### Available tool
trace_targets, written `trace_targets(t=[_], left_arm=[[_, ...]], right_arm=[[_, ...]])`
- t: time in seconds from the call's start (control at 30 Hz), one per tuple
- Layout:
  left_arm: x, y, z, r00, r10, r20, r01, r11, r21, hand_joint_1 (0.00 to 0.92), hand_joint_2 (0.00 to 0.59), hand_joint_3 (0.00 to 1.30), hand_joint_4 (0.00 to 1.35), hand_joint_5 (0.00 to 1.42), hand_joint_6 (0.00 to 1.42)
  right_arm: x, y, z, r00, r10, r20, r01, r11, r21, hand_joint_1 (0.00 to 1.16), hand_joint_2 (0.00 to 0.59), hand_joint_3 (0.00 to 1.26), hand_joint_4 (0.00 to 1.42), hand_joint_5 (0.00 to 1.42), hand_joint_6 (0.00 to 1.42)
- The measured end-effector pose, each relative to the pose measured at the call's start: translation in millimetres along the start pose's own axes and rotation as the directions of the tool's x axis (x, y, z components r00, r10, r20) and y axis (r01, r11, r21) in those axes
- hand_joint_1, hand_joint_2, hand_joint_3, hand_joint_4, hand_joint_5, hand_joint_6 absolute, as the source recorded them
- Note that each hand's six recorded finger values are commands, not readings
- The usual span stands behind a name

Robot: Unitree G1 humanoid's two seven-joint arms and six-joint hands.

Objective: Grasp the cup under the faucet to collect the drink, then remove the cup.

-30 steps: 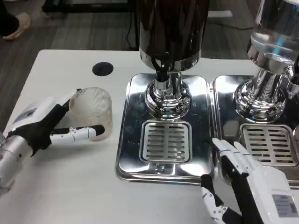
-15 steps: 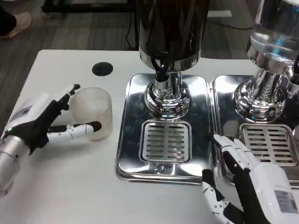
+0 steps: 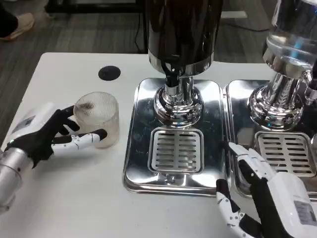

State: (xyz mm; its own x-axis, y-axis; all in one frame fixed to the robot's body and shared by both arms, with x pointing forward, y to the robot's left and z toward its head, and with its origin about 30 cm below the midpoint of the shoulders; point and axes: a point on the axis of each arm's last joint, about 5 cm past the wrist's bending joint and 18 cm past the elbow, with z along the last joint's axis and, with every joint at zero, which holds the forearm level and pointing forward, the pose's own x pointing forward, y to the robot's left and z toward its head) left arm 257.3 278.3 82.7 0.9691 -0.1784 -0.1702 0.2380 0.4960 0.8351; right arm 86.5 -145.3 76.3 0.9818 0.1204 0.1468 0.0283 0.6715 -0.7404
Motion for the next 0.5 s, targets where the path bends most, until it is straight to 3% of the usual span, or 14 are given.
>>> trace_targets(t=[0.2,0.5], left_arm=[[0.0,-2.2,0.6,1.000,0.013,0.006,-0.013,1.000,-0.009,0.283,0.139,0.19,0.23,0.37,0.43],[0.4,-3.4,3.2,0.998,0.028,0.048,-0.026,0.999,-0.027,0.262,0.195,0.24,0.29,0.49,0.64]], right_arm=[[0.2,-1.6,-1.4,1.0000,0.004,-0.006,-0.004,1.000,0.001,0.49,0.488,0.19,0.16,0.14,0.25],[0.6,-3.2,-2.3,1.0000,0.007,-0.001,-0.007,1.000,0.009,0.49,0.488,0.20,0.17,0.16,0.25]])
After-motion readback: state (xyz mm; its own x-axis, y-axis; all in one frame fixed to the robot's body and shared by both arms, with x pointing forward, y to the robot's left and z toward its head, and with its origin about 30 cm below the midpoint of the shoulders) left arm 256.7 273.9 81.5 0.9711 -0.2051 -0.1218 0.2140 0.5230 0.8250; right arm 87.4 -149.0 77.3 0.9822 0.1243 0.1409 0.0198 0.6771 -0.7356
